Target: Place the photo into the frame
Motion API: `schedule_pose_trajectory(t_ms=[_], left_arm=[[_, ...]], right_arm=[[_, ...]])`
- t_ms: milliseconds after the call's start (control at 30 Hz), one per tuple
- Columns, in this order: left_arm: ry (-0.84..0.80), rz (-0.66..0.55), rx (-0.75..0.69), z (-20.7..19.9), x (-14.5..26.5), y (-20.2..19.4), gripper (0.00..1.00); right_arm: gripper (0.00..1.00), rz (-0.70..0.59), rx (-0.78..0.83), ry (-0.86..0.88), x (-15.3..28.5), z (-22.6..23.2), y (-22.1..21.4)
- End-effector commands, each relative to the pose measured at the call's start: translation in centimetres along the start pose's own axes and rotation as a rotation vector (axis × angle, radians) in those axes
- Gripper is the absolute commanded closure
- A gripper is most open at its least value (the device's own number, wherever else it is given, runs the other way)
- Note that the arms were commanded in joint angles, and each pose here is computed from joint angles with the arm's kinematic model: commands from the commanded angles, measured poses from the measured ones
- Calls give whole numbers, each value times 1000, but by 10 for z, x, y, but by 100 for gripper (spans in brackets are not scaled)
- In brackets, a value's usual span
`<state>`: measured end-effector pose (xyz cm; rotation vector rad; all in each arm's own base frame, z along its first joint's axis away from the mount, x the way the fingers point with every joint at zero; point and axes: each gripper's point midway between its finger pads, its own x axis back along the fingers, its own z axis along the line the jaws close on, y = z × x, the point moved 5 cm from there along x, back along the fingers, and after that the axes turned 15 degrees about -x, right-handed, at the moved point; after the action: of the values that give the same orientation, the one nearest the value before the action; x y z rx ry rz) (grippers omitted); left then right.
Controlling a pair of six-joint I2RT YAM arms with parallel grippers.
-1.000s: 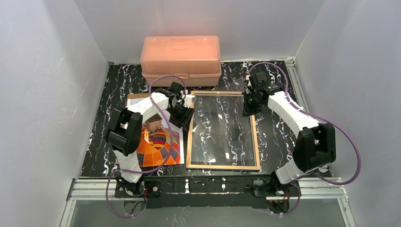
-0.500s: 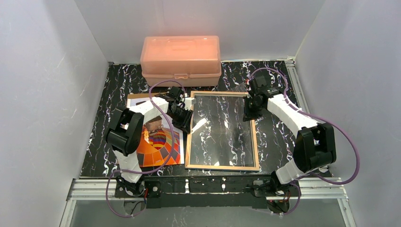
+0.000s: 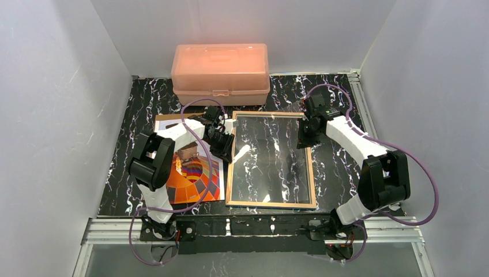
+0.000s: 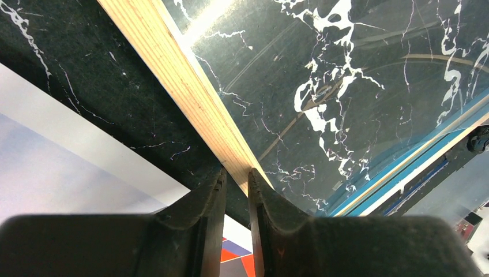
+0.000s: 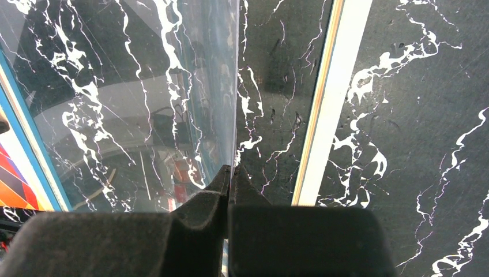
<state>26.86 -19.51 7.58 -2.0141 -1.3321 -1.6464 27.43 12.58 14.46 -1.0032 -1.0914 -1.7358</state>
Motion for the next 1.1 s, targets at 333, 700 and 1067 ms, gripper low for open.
schedule_pose_trajectory(t_ms=[333, 700, 1067], left_arm=[[31, 25, -19, 2, 2, -12, 83], [33, 26, -13, 0, 5, -15, 86], [42, 30, -27, 2, 3, -20, 88]], right_arm=[[99, 53, -58, -23, 3, -10, -22], [99, 30, -92, -36, 15, -11, -23], [99, 91, -132, 120, 28, 13, -24]])
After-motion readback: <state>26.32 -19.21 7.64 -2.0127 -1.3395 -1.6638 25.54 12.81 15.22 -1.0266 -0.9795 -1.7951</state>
